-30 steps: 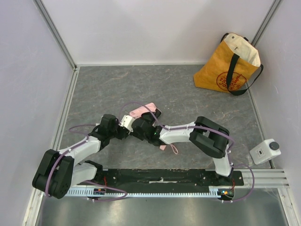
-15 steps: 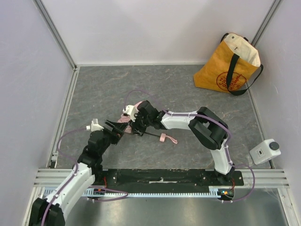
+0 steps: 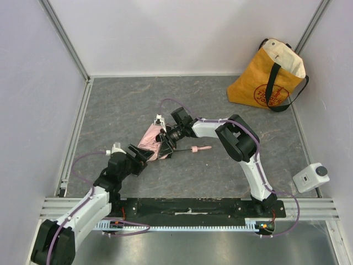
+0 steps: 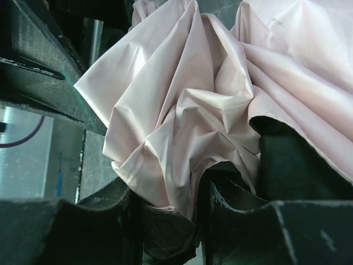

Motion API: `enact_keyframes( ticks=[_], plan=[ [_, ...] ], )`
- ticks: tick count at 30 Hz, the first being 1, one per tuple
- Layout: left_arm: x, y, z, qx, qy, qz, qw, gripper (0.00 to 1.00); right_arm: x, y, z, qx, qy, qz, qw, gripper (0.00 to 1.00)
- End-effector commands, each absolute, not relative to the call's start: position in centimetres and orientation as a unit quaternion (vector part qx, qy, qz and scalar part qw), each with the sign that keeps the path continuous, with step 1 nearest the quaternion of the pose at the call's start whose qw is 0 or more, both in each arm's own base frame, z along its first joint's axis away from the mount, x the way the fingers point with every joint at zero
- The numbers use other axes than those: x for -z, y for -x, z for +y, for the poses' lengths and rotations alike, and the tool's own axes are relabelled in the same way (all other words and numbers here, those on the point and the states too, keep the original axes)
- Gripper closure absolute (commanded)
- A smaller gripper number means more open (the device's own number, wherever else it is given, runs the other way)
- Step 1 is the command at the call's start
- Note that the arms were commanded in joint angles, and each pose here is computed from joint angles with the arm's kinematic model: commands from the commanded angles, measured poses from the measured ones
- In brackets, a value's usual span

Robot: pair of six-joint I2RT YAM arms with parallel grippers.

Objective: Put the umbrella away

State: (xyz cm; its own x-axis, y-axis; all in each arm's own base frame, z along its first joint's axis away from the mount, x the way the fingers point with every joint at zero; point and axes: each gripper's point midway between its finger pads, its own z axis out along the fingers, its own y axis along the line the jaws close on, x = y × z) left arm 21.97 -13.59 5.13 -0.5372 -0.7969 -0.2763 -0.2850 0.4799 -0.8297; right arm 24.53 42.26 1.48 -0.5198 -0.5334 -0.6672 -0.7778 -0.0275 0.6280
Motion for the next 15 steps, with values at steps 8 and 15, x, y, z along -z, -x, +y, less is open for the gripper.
enact_keyframes(
  ticks=[8,15],
  plan=[
    [-6.8,-22.9,-15.2,0.435,0.345,0.763,0.333,0.01,9.2,-14.5,33.0,-0.385,0.317,0.848,-0.179,1.0],
    [-5.5,-22.9,-12.3,0.393,0.478,0.72,0.315,0.01,9.1,-14.9,33.1,-0.378,0.319,0.853,-0.168,1.0]
  ],
)
